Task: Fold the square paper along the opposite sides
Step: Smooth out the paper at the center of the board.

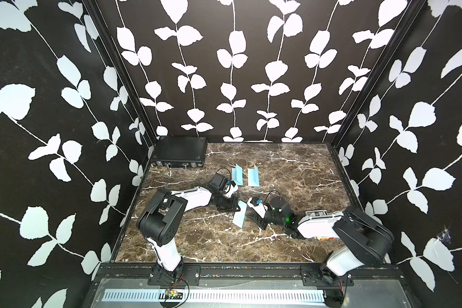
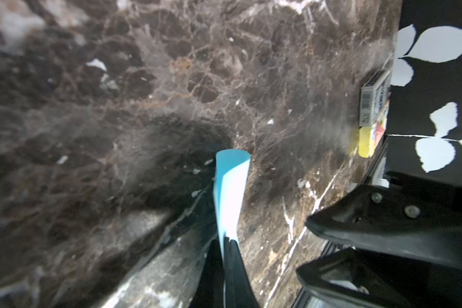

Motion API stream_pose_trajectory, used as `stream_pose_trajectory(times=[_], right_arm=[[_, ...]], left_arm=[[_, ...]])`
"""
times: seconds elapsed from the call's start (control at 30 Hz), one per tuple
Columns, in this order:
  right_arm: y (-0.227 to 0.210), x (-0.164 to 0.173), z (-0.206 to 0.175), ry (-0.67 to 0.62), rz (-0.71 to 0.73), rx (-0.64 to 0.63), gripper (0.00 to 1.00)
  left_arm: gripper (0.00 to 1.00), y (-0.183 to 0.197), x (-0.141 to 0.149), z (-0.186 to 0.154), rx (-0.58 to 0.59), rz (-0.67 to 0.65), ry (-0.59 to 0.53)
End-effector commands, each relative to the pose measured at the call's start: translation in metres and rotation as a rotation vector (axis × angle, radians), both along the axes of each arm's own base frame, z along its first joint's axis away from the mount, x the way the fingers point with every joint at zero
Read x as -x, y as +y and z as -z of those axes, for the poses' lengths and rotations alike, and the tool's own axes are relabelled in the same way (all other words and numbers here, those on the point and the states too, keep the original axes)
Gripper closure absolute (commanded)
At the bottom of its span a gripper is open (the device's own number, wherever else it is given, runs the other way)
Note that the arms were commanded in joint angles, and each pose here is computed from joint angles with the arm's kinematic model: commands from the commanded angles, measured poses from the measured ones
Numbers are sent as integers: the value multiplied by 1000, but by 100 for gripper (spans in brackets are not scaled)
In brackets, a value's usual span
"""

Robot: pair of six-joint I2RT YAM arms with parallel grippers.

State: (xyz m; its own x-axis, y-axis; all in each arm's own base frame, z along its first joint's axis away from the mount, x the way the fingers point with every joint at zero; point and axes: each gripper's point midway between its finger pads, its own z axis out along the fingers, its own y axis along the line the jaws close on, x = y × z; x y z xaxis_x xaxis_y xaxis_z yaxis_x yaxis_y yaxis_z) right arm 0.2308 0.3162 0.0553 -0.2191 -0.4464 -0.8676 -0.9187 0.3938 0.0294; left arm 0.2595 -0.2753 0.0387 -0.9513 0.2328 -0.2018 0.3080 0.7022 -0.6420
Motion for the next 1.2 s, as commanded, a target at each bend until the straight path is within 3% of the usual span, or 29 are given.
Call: stream_pose_trajectory(times=[0.0, 0.4, 0.97, 1.17], right_arm=[[18, -10, -12, -73, -15, -46, 66], [37, -20, -4, -79, -20, -39, 76], [44, -20, 28, -27, -28, 8, 82], [46, -19, 32, -16, -33, 12, 82]], left_arm=[[100, 10, 2, 12, -58, 8, -25], [100, 18, 3, 30, -120, 2, -7], [100, 21, 3, 32, -149, 1, 1], [91, 24, 4, 33, -166, -3, 8]])
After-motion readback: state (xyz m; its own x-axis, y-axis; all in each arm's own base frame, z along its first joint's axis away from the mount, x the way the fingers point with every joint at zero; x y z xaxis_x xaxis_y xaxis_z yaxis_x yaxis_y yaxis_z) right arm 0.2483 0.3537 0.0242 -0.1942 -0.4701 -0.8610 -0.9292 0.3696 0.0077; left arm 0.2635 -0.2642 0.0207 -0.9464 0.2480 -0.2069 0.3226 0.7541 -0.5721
